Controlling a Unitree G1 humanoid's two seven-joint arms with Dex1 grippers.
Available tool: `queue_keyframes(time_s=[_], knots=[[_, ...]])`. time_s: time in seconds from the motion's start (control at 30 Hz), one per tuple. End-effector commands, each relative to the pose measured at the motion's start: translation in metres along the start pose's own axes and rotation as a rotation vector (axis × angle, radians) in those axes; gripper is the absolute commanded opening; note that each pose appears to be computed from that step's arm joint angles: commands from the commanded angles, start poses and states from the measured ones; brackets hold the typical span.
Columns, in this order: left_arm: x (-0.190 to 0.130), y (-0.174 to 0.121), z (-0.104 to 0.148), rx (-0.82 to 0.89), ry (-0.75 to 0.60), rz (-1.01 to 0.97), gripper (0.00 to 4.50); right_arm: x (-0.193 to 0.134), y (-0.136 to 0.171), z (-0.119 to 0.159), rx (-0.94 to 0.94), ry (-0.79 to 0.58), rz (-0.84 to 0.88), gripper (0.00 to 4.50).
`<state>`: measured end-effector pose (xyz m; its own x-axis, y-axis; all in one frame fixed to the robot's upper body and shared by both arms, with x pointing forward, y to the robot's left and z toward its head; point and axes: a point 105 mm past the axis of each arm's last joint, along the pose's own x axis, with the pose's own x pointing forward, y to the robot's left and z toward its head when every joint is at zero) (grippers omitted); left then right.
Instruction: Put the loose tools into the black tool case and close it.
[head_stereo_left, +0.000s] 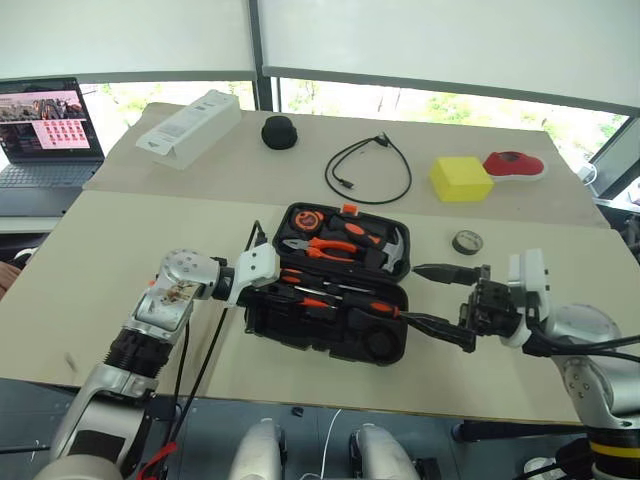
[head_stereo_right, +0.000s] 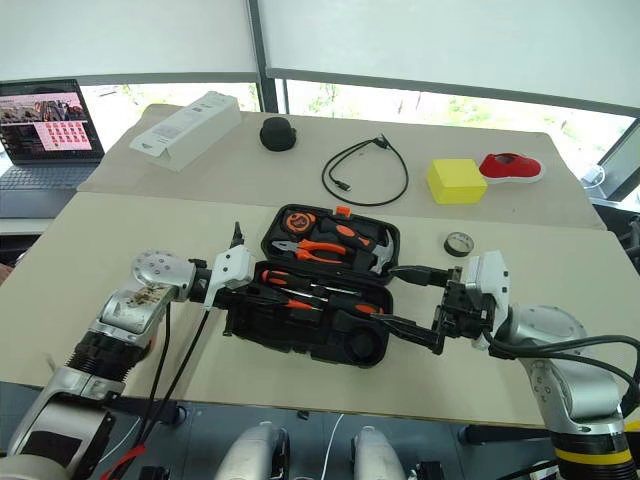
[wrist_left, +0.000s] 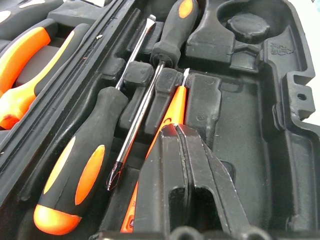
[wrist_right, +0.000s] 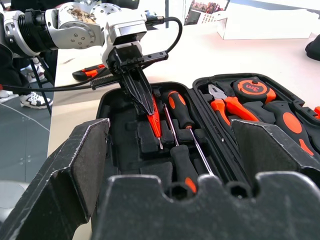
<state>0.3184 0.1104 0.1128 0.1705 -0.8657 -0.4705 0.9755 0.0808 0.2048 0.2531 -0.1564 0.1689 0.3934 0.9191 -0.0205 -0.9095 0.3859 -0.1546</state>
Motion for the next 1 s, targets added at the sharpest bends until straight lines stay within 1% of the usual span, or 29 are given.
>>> queue_keyframes(time_s=[0.03,0.23,0.33,0.53,0.6,0.67,0.77,0.83,0.93,1.0], knots=[[0.002,-0.003,-0.02,-0.085,0.087,0.023,0.04,0.001,0.0,0.009,-0.04,-0.026,0.002,4.5],[-0.003,-0.013,-0.024,-0.153,0.144,-0.014,0.04,0.002,-0.001,0.009,-0.038,-0.029,0.004,4.5],[-0.003,-0.012,-0.021,-0.151,0.137,-0.005,0.04,0.002,-0.001,0.009,-0.037,-0.03,0.003,4.5],[-0.006,0.001,-0.008,-0.085,0.065,0.063,0.04,0.004,-0.001,0.009,-0.038,-0.035,0.002,4.5],[-0.013,0.003,0.003,-0.072,-0.02,0.091,0.04,0.003,-0.001,0.009,-0.038,-0.036,0.0,4.5],[-0.018,0.004,0.003,-0.101,-0.036,0.121,0.04,0.002,-0.001,0.008,-0.038,-0.034,-0.002,4.5],[-0.021,0.002,-0.002,-0.079,-0.044,0.134,0.04,0.001,-0.002,0.008,-0.037,-0.033,-0.004,4.5],[-0.019,0.003,-0.003,-0.088,-0.057,0.14,0.04,0.002,-0.002,0.007,-0.036,-0.033,-0.002,4.5],[-0.014,0.005,0.006,-0.102,-0.117,0.153,0.04,0.003,-0.002,0.007,-0.034,-0.034,0.003,4.5],[-0.011,0.006,0.003,-0.1,-0.101,0.156,0.04,0.003,-0.003,0.007,-0.035,-0.035,0.004,4.5]])
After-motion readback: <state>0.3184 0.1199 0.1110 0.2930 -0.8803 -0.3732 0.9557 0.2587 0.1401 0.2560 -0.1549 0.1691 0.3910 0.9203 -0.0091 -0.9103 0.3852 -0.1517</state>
